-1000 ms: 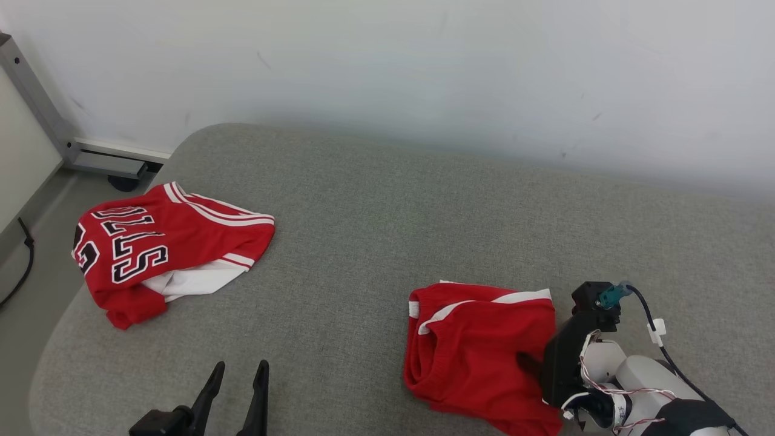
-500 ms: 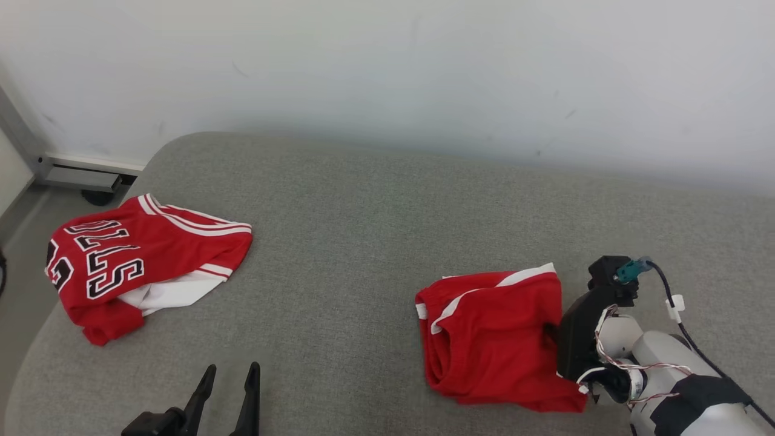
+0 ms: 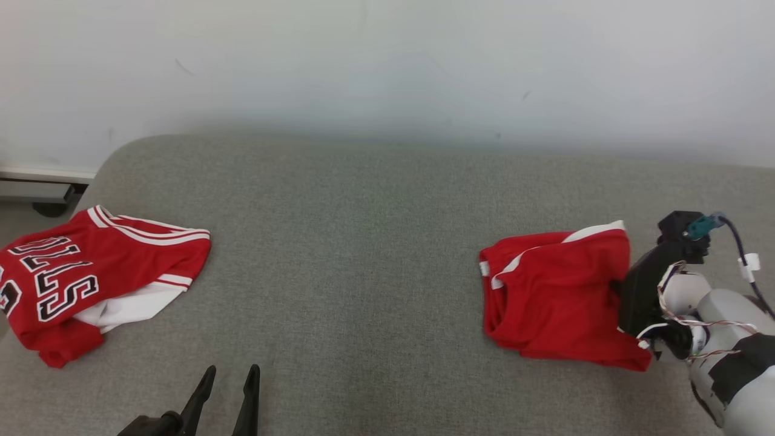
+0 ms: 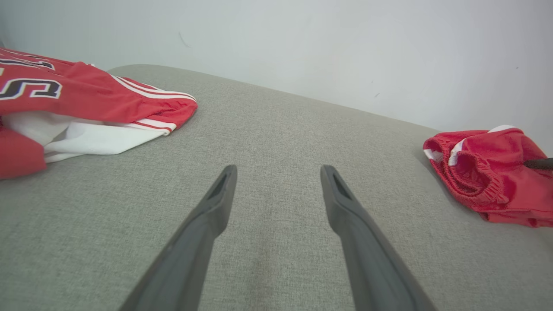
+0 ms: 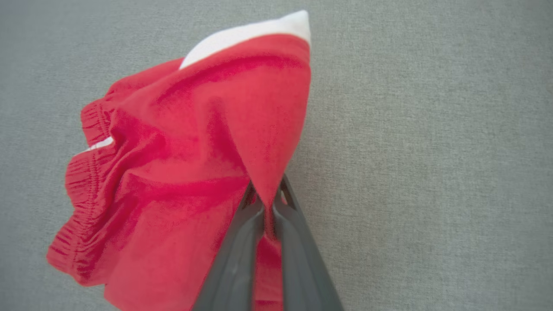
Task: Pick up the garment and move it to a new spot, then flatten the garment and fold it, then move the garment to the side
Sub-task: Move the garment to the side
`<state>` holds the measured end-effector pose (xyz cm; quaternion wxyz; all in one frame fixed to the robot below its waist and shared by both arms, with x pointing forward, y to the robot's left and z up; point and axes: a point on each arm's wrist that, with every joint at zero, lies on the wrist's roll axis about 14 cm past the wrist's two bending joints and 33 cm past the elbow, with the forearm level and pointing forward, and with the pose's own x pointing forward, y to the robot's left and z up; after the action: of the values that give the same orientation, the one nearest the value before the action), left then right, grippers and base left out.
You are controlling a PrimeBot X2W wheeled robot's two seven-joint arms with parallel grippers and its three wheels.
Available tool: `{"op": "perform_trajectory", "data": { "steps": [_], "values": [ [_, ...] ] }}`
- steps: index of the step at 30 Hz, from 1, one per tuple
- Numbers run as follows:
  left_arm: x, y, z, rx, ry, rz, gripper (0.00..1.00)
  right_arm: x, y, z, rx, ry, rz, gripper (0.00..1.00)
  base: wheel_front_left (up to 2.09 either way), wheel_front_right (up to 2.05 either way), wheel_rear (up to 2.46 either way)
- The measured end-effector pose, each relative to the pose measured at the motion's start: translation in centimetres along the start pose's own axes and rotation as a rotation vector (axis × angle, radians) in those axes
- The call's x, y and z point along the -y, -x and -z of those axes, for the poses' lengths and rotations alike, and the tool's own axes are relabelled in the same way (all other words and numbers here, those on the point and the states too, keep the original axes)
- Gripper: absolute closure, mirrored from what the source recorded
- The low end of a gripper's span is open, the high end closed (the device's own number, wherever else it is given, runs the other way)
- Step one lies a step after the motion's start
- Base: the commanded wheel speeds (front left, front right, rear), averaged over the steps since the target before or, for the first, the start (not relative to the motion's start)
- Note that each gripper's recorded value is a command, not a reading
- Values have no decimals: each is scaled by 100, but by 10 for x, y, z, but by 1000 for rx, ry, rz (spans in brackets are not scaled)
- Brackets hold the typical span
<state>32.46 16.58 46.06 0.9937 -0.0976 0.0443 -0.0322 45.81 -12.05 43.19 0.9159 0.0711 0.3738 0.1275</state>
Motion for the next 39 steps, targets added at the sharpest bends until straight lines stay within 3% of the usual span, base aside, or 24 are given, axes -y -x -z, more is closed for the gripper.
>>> {"op": "perform_trajectory", "data": {
  "steps": [21,39],
  "values": [
    [9,-44,15,-67,-22,106,0,114,-15,-10,-83,-4,264,100,0,0,0],
    [-3,-60,32,-122,-31,101,0,163,-25,-10,-136,50,408,100,0,0,0]
  ]
}}
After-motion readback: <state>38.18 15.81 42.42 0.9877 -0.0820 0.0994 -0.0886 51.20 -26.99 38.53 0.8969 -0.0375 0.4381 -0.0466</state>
